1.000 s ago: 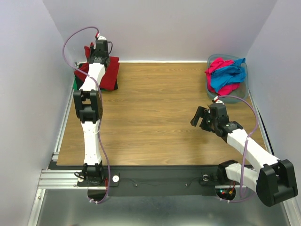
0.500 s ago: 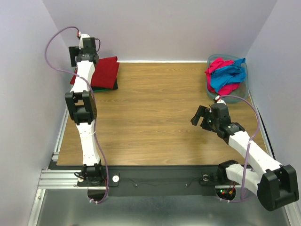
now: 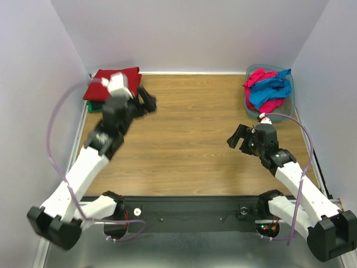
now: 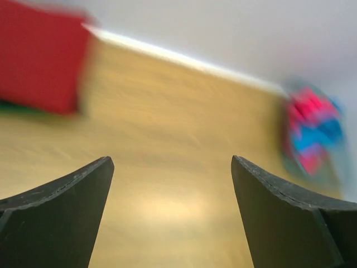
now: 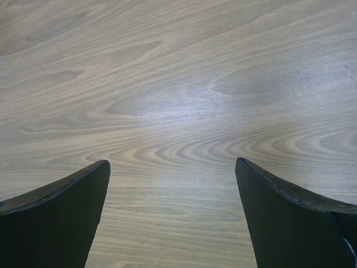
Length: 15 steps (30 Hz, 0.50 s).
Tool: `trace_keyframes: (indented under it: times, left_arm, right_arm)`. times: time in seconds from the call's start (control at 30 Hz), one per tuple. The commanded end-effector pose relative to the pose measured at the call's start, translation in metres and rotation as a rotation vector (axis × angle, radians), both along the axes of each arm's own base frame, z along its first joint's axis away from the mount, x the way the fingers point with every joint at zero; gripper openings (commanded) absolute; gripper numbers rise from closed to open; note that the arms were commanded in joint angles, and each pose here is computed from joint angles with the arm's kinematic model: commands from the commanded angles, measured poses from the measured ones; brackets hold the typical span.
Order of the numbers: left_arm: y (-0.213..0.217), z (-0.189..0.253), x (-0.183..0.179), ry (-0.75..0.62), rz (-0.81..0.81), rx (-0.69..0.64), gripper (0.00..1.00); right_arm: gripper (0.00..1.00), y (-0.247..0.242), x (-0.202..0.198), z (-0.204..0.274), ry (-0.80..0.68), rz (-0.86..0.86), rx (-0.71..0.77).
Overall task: Fold and stack the t-shirts
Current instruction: Neatly place the folded tshirt to the corner
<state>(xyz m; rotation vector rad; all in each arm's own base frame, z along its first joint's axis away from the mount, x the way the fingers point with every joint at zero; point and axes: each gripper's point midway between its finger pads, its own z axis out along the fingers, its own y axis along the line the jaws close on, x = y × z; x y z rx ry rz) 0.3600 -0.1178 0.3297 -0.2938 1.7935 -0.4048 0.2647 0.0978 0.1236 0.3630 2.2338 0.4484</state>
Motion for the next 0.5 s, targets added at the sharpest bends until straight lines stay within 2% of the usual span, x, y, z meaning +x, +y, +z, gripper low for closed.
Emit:
trace_keyframes:
  times: [0.0,0.03,0.1,0.13,0.23,0.47]
  left_arm:
    - [-0.039,-0.098,-0.047,0.141,-0.086,-0.149,0.98]
    - [-0.049,-0.110,-0.061,0.156,-0.116,-0.156,0.99]
    - [-0.043,-0.130,-0.077,0.174,-0.112,-0.146,0.98]
    - [-0.035,-0.159,-0.086,0.233,-0.095,-0.102,0.98]
    - [-0.009,-0.186,-0.097,0.313,0.021,-0.044,0.99]
    - [-0.011,-0.196,-0.102,0.337,0.012,-0.062,0.99]
  right_arm:
    - [1.00,-0.005,0.003,0.015,-0.064,-0.028,0.004]
    - [1.00,-0.007,0.003,0.014,-0.065,-0.042,0.001]
    - [1.00,-0.011,0.001,0.010,-0.066,-0.061,-0.008]
    - [1.00,-0.013,-0.001,0.013,-0.080,-0.067,-0.005]
    - [1.00,-0.017,-0.006,0.009,-0.095,-0.085,-0.002]
    - [1.00,-0.023,-0.014,0.018,-0.166,-0.120,0.027]
